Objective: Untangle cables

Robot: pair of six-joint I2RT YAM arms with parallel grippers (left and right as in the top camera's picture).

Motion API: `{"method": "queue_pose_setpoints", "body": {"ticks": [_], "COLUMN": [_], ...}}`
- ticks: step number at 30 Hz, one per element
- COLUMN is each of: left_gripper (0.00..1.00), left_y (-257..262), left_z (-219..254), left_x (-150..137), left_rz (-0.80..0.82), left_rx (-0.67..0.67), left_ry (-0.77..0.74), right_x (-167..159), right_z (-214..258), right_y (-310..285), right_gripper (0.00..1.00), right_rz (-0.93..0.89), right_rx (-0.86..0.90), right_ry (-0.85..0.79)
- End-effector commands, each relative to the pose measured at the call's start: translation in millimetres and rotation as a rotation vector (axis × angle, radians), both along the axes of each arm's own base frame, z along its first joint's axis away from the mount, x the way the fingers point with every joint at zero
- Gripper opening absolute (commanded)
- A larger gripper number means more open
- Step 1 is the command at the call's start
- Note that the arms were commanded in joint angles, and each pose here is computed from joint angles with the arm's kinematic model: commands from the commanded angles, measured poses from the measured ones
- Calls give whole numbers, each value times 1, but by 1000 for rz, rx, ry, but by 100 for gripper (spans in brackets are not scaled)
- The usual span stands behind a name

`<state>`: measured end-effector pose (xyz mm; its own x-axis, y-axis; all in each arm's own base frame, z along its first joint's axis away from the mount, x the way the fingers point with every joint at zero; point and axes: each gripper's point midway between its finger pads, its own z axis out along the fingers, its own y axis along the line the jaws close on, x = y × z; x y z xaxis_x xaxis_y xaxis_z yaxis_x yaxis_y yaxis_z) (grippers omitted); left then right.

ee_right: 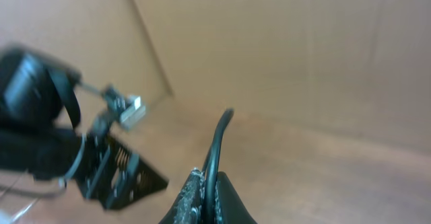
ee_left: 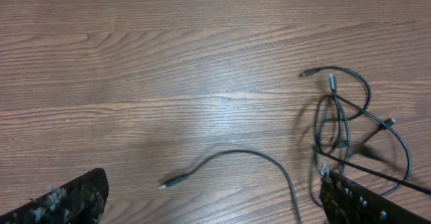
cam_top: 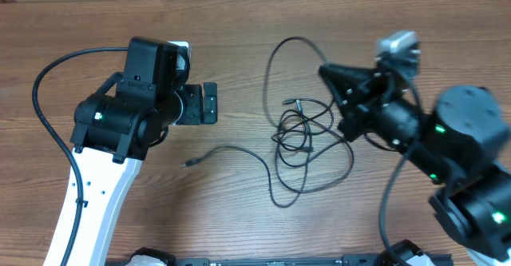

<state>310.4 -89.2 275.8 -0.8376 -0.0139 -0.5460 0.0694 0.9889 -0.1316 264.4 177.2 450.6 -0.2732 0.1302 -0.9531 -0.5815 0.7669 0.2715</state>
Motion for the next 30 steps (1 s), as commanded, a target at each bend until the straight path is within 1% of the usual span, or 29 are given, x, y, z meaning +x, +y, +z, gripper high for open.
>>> {"method": "queue_pose_setpoints", "body": {"ticks": [1, 4, 10, 14, 16, 17, 20, 21, 25, 26, 30], "left_gripper": [100, 100, 100, 100, 100, 100, 100, 100, 100, 100, 100], "left_y": [-1, -1, -1, -1, -1, -1, -1, -1, -1, -1, -1], "left_z": [6, 6, 6, 6, 6, 6, 6, 6, 6, 6, 6], "left_x": [2, 2, 2, 2, 2, 2, 2, 2, 2, 2, 2], "left_rz": [-18, -18, -18, -18, -18, -18, -18, -18, -18, -18, -18], "left_rx": [-3, -3, -3, -3, -3, -3, -3, -3, -3, -3, -3], "left_ry": [-18, -18, -18, -18, -18, -18, -18, -18, -18, -18, -18], "right_x": [-6, -11, -27, -32, -31, -29, -27, -28, -36, -37, -38], "right_z": [48, 82, 134, 157, 160, 159, 151, 145, 130, 127, 119], "right_y": [-23, -44, -69, -96, -118, -138, -172, -193, -236, -245, -271], "right_gripper": [4, 4, 4, 4, 4, 4, 4, 4, 4, 4, 4], "right_rz": [-104, -203, -289, -423, -549, -665, -881, -1024, -1334, -1392, -1536], "right_rx": [23, 59, 142, 134, 109, 68, -31, -103, -318, -367, -429], "right_ry": [-129, -196, -316, -388, -402, -406, -385, -357, -264, -240, -184]}}
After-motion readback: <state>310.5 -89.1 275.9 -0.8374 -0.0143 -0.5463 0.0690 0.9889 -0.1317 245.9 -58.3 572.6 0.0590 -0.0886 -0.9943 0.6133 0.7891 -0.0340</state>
